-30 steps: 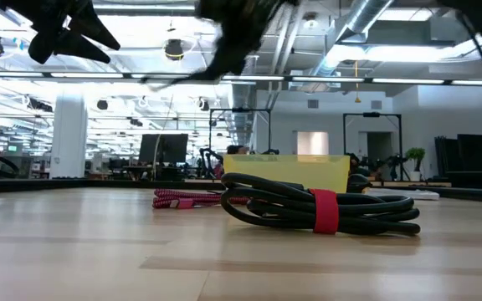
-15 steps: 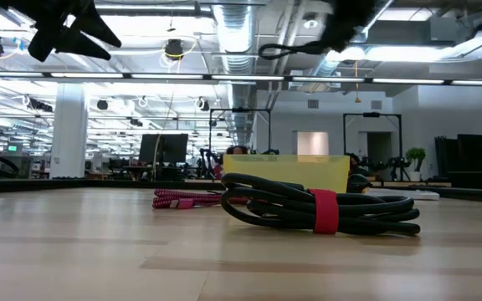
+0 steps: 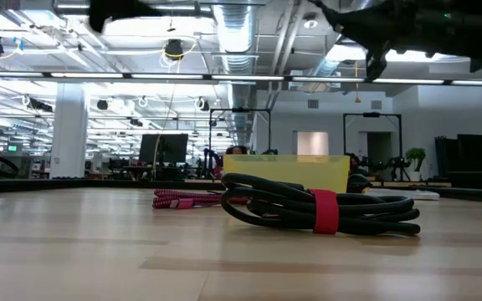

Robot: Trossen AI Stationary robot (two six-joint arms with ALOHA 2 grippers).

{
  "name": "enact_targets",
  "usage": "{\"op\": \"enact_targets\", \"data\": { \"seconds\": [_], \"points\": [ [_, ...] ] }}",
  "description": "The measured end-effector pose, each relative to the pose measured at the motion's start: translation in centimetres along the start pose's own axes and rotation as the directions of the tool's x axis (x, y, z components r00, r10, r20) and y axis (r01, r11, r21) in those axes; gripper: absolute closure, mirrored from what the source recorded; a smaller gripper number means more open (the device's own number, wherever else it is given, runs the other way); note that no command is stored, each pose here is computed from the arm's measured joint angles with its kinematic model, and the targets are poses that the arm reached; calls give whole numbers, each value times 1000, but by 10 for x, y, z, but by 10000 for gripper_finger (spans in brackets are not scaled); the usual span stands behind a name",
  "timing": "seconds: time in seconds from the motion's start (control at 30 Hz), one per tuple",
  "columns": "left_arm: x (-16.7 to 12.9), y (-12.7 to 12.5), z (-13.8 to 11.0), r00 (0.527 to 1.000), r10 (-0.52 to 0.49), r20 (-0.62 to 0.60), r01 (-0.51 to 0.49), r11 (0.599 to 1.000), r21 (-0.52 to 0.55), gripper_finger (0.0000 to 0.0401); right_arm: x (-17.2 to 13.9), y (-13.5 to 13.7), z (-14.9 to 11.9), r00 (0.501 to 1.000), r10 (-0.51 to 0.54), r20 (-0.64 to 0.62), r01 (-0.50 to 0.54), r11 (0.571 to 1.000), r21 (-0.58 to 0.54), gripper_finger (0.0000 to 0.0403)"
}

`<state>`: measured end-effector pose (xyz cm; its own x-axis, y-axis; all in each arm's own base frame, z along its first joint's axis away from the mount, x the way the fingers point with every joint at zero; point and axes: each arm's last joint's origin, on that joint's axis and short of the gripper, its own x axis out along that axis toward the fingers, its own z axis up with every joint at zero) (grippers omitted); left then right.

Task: Pick and place USB-C Cables
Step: Put the left black charger cable into the yellow bin

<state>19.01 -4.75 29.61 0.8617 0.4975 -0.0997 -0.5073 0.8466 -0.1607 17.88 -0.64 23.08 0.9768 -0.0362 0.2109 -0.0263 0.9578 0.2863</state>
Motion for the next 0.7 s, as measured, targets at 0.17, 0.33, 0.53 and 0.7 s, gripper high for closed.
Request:
{"op": "enact_targets", "data": {
  "seconds": [0.17, 0.33, 0.53, 0.7],
  "points": [
    [28, -5, -6, 966, -228, 121, 225, 974, 33, 234, 2, 3, -4, 998, 14, 68, -15, 1000, 9, 356],
    [59, 9, -21, 922, -332, 198, 340, 940, -6, 234, 13, 3, -5, 997, 0, 76, 0, 1000, 11, 356],
    [95, 17, -40, 857, -459, 236, 478, 878, -29, 233, 42, 4, -6, 999, -12, 38, 12, 1000, -2, 355],
    [113, 14, -57, 807, -535, 248, 557, 830, -23, 233, 69, 5, -6, 999, -12, 33, 14, 999, -51, 355]
  ]
}}
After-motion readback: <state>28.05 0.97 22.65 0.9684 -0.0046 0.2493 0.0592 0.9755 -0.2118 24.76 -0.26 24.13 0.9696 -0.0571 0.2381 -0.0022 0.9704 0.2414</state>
